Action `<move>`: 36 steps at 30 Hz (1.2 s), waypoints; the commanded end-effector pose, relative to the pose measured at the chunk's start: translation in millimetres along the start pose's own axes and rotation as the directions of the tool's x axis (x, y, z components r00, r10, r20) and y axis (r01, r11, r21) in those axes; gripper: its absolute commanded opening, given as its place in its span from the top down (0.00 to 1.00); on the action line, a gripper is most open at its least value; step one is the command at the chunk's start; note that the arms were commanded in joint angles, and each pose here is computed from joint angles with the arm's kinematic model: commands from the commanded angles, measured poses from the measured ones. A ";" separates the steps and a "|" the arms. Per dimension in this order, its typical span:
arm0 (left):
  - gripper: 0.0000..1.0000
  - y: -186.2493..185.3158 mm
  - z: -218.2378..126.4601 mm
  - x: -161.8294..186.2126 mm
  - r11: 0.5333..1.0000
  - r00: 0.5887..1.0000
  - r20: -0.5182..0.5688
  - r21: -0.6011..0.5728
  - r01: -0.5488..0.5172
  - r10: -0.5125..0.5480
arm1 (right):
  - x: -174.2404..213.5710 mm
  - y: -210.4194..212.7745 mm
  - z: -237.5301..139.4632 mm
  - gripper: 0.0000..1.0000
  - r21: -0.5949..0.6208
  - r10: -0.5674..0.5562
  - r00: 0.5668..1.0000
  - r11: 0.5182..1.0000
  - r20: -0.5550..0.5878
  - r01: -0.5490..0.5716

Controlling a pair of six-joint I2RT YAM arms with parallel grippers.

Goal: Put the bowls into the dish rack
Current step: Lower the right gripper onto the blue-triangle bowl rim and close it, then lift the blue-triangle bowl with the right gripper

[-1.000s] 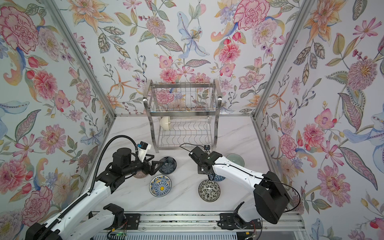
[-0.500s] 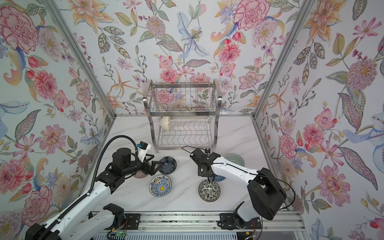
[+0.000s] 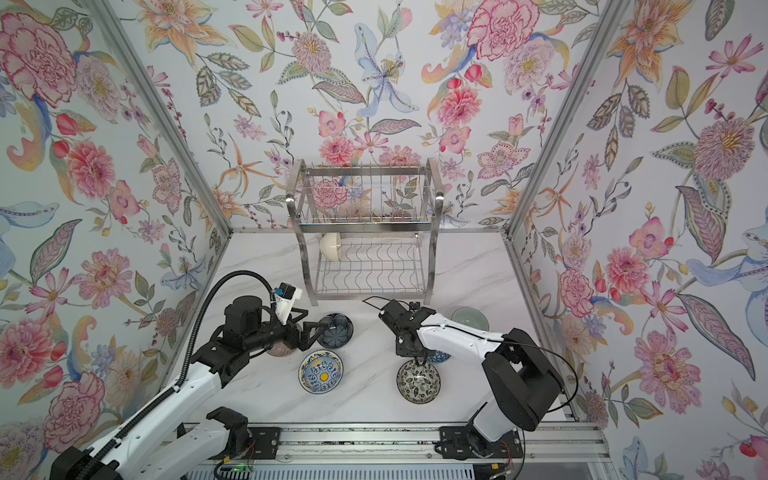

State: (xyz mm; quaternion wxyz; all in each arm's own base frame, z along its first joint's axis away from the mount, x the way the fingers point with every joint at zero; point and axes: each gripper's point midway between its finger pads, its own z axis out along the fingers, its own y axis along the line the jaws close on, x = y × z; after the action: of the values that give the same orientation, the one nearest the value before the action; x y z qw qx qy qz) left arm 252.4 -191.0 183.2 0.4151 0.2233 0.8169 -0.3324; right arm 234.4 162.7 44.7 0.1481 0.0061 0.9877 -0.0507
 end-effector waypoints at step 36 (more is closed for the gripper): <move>0.01 15.2 -11.5 -9.6 0.989 0.996 0.051 -0.133 -0.061 0.068 | -48.0 -9.5 -50.5 1.00 0.109 -0.108 0.980 0.990 0.165 0.091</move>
State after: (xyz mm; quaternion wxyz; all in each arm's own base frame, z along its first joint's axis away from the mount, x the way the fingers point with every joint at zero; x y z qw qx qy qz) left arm 259.7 -179.2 193.4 0.4532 0.2157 0.8133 -0.2945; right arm 258.9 160.7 84.4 0.1999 -0.0332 0.9745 -0.0966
